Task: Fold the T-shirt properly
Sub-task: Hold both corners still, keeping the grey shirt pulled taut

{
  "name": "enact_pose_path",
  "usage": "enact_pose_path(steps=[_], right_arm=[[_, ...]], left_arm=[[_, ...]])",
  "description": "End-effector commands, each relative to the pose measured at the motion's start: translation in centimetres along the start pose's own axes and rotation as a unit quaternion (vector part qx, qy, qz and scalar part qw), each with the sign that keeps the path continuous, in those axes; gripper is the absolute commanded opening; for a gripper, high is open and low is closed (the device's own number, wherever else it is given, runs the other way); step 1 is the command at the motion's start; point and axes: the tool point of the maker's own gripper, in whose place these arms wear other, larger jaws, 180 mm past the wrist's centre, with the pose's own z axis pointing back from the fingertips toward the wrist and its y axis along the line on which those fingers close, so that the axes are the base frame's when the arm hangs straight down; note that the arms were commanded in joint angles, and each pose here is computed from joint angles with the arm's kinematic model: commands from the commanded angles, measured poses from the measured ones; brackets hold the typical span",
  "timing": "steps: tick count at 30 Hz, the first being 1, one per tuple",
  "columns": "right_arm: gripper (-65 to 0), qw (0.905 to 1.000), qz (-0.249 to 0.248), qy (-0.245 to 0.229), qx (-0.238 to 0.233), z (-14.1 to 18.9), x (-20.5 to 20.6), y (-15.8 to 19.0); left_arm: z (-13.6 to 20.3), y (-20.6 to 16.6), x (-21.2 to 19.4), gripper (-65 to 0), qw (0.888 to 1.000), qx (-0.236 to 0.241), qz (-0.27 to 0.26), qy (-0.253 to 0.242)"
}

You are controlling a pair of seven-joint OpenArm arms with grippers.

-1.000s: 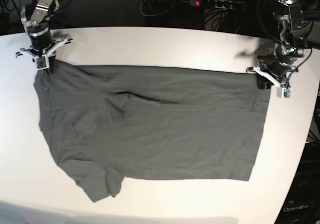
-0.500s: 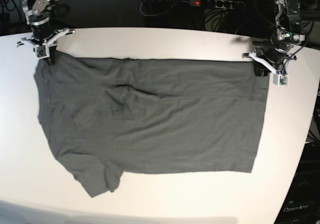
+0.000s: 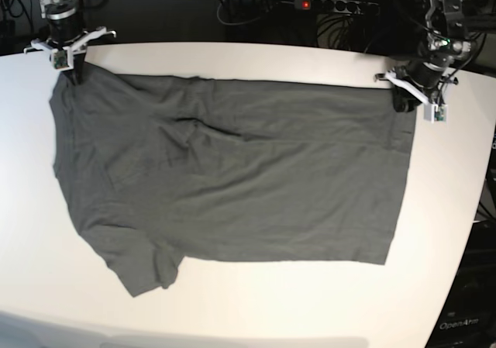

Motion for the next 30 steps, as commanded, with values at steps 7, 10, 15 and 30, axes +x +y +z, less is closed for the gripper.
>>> enact_pose_path(steps=[7,10,15,30], right_arm=[[-64.9,0.9695,0.043,0.231,0.070,4.0,-10.1,3.2],[-64.9,0.9694,0.040,0.231,0.071,4.1,-10.2,3.5],[-64.9,0.9710,0.037,0.225,0.072,4.1,-10.0,3.7],[-64.9,0.9862,0.005,0.162,0.036,2.6,-7.5,2.6]], left_arm=[[4.3,0.1,-12.9,-56.2,0.965,0.016,-0.023,0.259],[4.5,-0.1,-12.4,-56.2,0.967,0.013,-0.026,0.252],[4.5,-0.1,-12.4,-56.2,0.967,0.013,-0.026,0.252],[4.1,-0.1,-11.8,-56.2,0.969,0.013,-0.026,0.244]])
